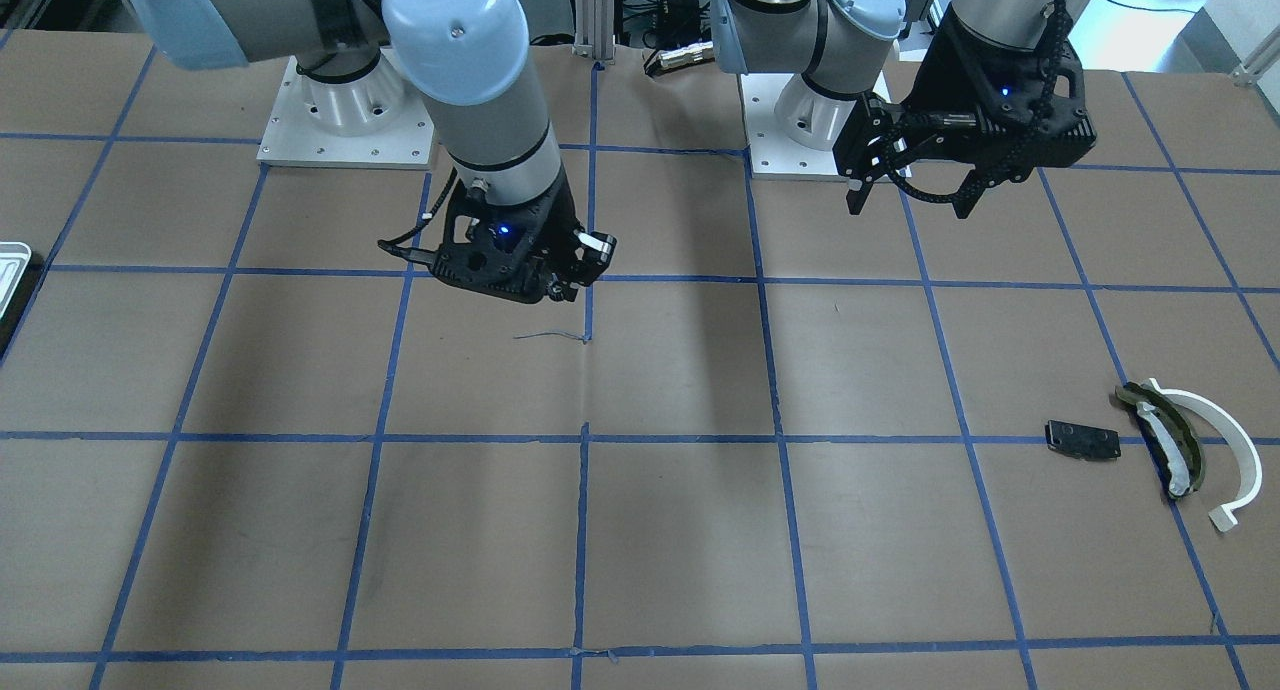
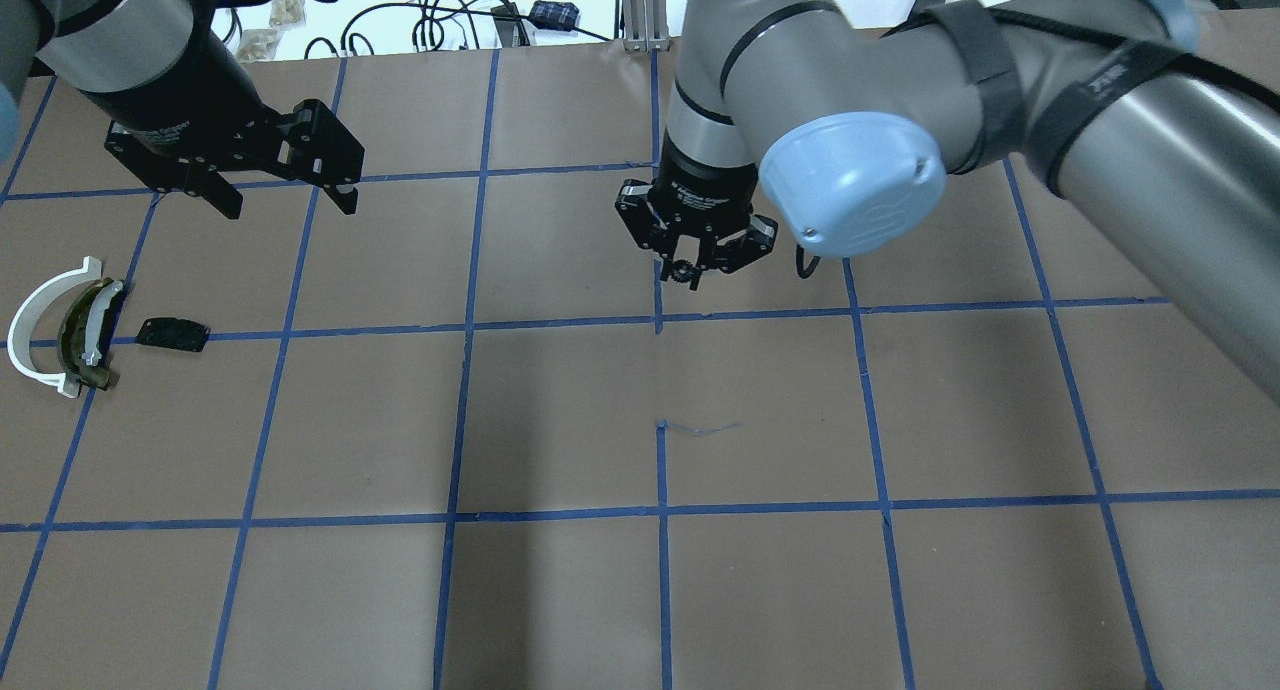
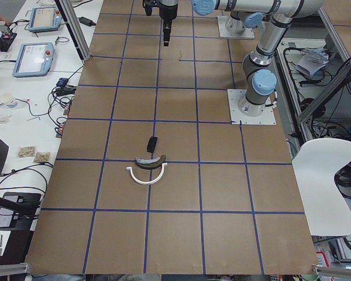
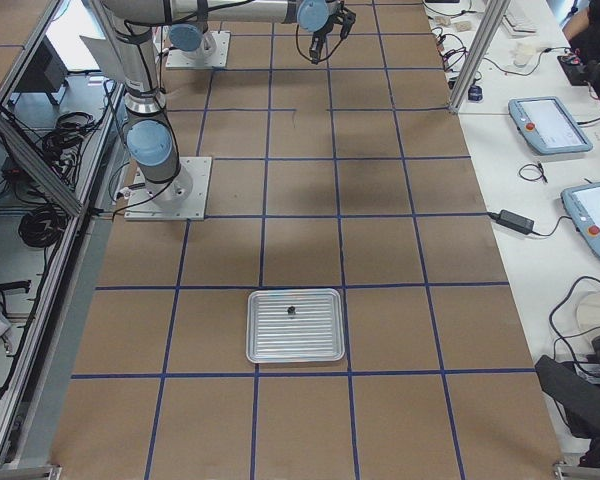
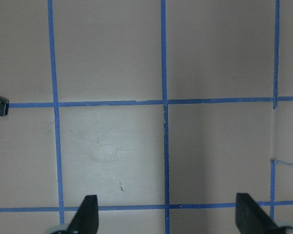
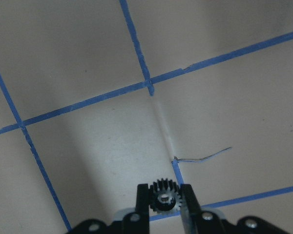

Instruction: Place bearing gear from tray to pile

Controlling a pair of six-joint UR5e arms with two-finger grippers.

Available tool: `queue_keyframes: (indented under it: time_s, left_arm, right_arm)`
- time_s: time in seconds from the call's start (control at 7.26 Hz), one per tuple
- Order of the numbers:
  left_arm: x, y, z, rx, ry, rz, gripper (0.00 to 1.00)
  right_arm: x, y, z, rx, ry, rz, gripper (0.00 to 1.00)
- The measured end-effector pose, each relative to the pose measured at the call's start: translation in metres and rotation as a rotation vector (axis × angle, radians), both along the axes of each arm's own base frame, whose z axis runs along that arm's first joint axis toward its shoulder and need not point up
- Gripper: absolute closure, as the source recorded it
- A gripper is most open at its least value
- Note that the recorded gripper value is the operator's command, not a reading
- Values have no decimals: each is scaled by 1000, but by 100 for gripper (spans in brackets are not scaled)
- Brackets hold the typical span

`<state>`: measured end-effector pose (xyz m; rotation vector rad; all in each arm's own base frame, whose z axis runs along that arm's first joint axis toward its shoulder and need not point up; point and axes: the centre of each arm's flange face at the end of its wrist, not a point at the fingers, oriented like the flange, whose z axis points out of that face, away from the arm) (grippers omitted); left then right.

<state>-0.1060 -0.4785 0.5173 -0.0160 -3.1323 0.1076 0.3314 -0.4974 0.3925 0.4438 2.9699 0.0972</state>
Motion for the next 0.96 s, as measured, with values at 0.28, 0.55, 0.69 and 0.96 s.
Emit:
queue_keyframes:
  time_s: [0.28, 0.55, 0.69, 0.96]
  left_arm:
    - [0, 0, 0, 1, 0, 0, 0]
    - [0, 0, -1, 1, 0, 0, 0]
    - [0, 0, -1, 1, 0, 0, 0]
    - [-3, -2, -10, 20, 4, -2, 0]
  right_arm:
    - [12, -4, -6, -29, -1, 10, 0]
    - [-7, -24, 24, -107, 41, 39, 0]
    - [-31, -37, 46, -135, 95, 55, 0]
    - [-119, -59, 92, -117, 218, 179, 0]
